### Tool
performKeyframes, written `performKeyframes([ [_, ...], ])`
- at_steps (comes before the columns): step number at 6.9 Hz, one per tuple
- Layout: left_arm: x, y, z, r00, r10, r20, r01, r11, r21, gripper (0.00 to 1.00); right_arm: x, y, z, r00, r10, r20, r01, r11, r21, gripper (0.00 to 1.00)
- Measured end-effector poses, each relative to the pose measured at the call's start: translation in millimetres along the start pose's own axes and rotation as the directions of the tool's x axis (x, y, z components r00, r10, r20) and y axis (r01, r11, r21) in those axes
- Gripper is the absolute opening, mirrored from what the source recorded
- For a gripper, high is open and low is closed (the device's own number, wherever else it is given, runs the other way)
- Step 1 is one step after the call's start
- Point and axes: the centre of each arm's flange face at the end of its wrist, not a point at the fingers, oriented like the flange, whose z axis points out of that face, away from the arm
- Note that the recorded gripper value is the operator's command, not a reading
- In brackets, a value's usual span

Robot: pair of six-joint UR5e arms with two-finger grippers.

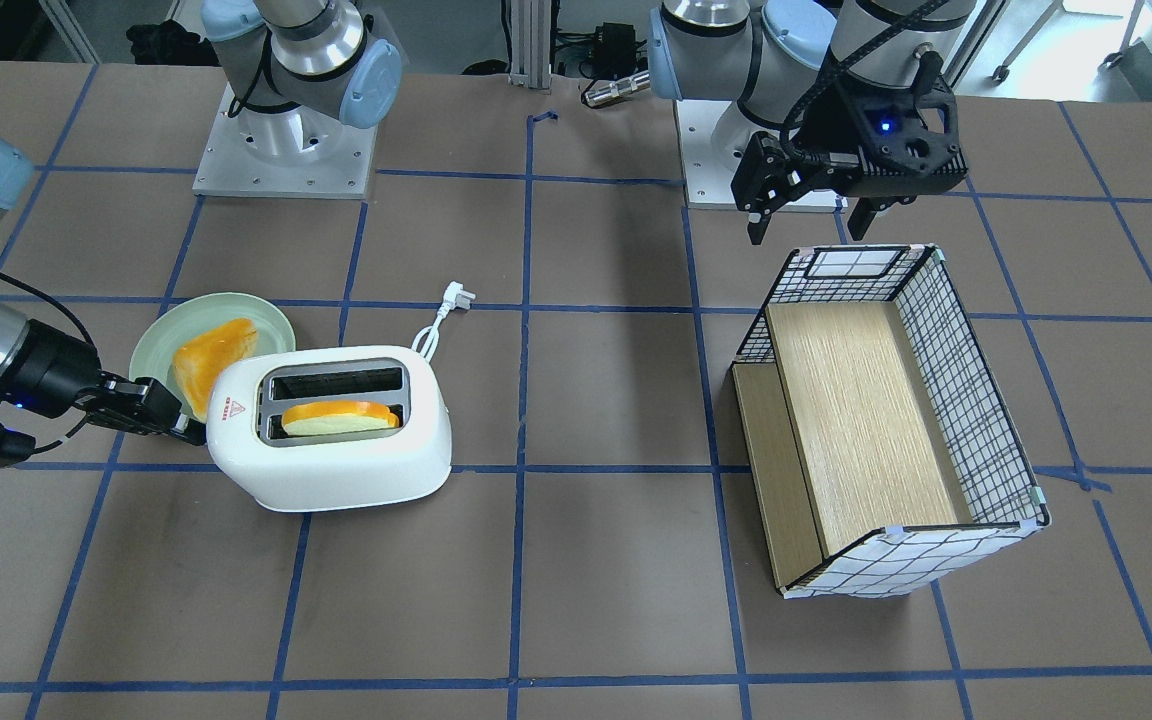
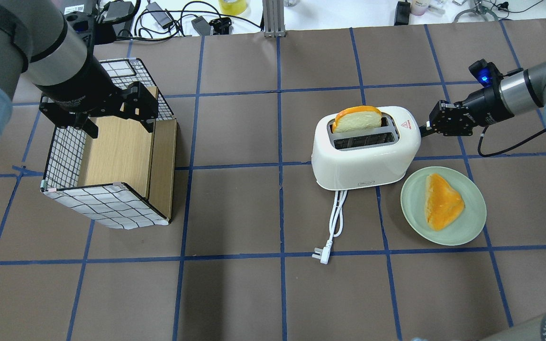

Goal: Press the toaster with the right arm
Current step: 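Press the toaster lever down with the right gripper, then lift the right gripper off the lever and draw it back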

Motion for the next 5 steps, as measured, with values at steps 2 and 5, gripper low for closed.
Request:
performKeyframes([
  [2,0.0,0.0,0.0,1.0,0.0,0.0,0.0,1.0,0.0,1.0,2.1,2.2,3.7,1.0,-0.002,-0.001,0.002,1.0,0.002,0.0],
  [5,0.0,0.0,0.0,1.0,0.0,0.0,0.0,1.0,0.0,1.0,2.3,2.3,3.8,1.0,-0.002,-0.003,0.002,1.0,0.002,0.0],
])
